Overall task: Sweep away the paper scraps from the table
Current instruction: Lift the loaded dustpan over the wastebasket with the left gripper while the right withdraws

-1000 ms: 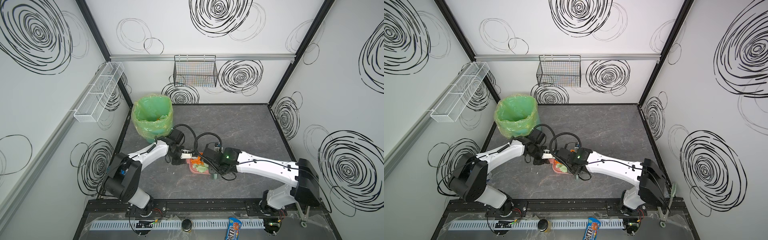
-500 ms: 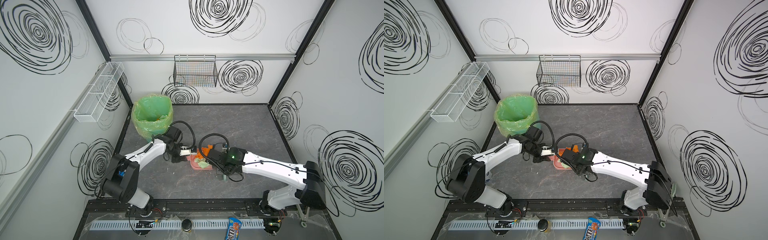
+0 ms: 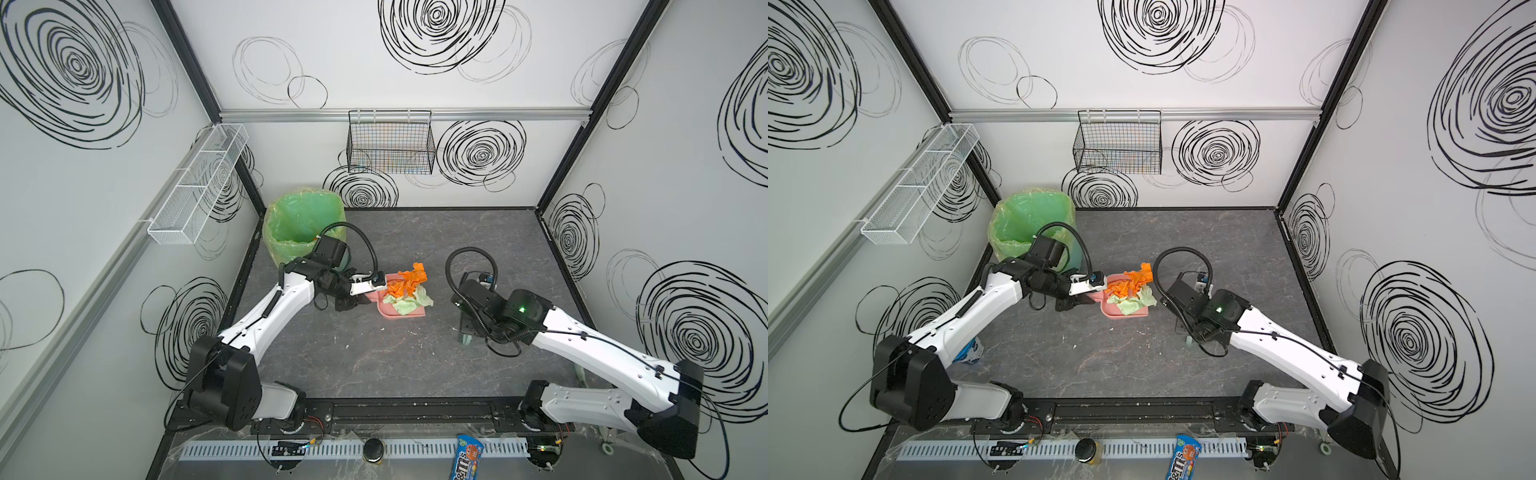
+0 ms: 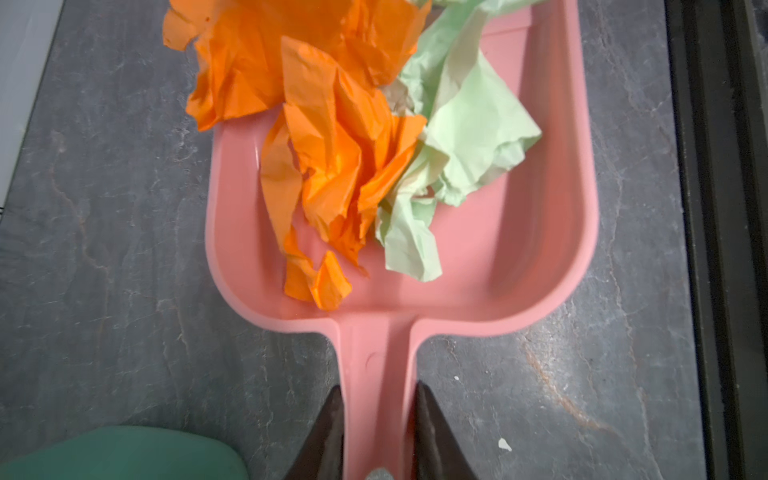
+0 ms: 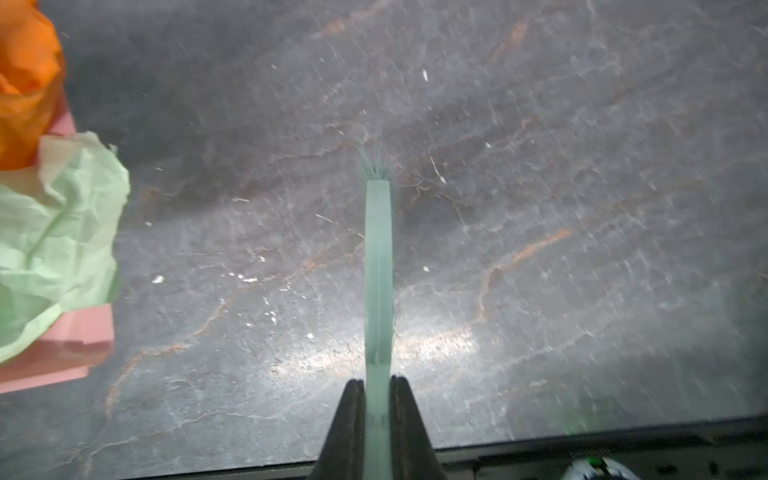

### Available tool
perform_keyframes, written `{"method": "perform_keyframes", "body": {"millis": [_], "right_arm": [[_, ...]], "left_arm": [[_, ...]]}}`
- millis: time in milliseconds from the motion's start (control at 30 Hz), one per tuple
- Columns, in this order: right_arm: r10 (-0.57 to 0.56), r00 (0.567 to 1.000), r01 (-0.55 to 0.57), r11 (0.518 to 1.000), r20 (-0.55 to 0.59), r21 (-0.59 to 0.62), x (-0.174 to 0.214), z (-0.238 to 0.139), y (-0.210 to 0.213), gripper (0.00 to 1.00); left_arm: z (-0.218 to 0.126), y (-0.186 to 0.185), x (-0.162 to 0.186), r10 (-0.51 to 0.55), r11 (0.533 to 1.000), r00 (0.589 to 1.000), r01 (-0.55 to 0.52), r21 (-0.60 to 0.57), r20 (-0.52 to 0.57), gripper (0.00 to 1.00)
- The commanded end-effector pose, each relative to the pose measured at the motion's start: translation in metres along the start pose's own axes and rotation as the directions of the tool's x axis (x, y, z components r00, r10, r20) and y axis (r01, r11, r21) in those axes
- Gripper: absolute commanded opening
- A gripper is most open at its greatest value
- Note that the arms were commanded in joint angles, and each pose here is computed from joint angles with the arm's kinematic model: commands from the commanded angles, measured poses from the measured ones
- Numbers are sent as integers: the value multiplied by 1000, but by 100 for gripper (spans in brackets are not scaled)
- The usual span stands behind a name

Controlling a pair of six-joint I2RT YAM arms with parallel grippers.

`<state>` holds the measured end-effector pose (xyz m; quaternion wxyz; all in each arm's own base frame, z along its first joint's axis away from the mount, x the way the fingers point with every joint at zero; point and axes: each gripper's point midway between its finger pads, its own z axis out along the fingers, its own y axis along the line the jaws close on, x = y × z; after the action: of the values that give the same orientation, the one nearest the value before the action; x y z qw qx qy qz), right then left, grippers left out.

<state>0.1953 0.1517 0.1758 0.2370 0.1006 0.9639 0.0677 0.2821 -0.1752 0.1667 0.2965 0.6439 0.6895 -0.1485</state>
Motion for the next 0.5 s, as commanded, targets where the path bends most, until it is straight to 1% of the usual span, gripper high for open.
{"method": "perform_keyframes", "body": {"millis": [0, 100, 200, 300, 400, 467], "right_arm": [[28, 989, 0, 981, 143, -195, -44, -16, 23, 0], [105, 974, -43, 956, 202, -290, -76, -30, 23, 0], [138, 963, -57, 944, 230, -326, -92, -34, 24, 0], [128, 968, -44, 933, 216, -357, -92, -26, 33, 0], [118, 978, -42, 918, 171, -395, -81, -10, 41, 0], [114, 982, -46, 916, 148, -398, -73, -2, 41, 0]], "left_arm": [[-31, 6, -16, 22, 1000, 999, -21, -23, 45, 0], [-52, 15, -23, 27, 999, 998, -24, -49, 53, 0], [-71, 24, -28, 40, 996, 998, -36, -86, 45, 0], [-89, 33, -31, 52, 992, 998, -47, -120, 37, 0], [-110, 43, -35, 49, 989, 998, -42, -141, 46, 0], [-127, 51, -38, 41, 988, 997, -31, -150, 59, 0]]}}
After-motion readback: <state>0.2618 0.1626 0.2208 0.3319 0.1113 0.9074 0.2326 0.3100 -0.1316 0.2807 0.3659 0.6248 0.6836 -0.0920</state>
